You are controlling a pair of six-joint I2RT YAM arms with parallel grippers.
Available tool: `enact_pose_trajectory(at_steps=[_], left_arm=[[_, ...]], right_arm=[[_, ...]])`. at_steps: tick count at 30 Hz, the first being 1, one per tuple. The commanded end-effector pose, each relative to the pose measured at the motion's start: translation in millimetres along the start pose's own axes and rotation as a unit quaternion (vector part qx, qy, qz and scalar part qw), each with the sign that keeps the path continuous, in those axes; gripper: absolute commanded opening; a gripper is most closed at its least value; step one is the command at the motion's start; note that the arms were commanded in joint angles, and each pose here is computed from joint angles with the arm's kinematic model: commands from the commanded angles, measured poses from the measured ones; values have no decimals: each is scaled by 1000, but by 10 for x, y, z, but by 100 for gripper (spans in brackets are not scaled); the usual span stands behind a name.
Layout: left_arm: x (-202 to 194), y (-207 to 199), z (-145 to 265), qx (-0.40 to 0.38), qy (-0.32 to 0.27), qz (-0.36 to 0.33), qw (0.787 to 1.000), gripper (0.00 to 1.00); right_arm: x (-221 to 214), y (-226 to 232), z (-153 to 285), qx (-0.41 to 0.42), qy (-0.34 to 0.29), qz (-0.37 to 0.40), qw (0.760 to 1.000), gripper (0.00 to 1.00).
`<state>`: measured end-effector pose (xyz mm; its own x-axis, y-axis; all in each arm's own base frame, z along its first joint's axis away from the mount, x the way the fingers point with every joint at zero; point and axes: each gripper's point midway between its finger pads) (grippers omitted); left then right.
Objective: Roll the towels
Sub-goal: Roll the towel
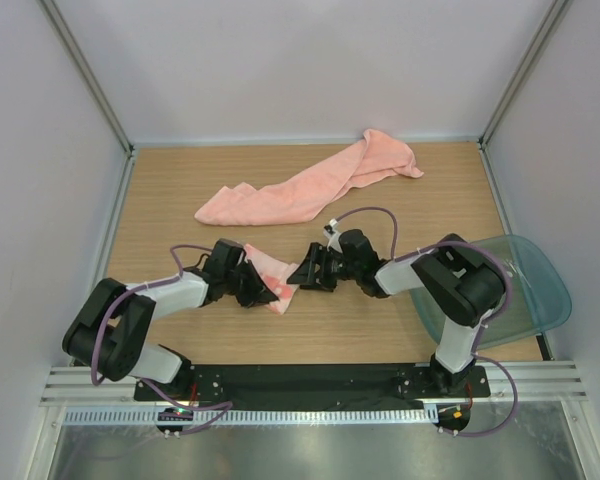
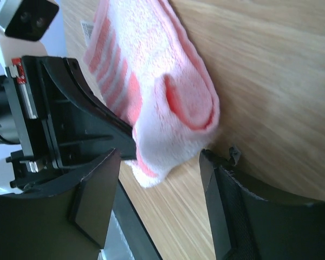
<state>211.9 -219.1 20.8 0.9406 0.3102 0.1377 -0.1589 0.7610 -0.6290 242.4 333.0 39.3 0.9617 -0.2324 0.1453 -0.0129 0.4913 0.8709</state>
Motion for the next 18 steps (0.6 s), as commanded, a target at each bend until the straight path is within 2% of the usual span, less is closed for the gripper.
enact_pose_trajectory(at_steps=[1,7,14,18], left_arm=[[-211,286,-4,44,31,9,999,0],[-215,277,-13,39,33,8,999,0],[-219,273,-37,36,38,4,999,0],[-244,282,-27,32,41,-8,999,4]], right_arm=[[27,-123,-159,-16,-13,-1,1000,67],[-39,-129,-266,-17,-7,5,1000,56],[-52,-121,-271,-14,-5,8,1000,33],[-40,-139,-248,-29,-7,10,1000,27]])
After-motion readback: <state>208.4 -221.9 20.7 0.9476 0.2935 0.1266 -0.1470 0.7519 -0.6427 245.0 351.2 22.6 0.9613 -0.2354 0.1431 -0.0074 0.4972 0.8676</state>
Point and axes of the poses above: each gripper's point midway between its finger pads, its own z axis back along the fingers, its own y axis along the line the jaws close on, x = y × z, and after that the axes turned 9 degrees about -z, right-handed
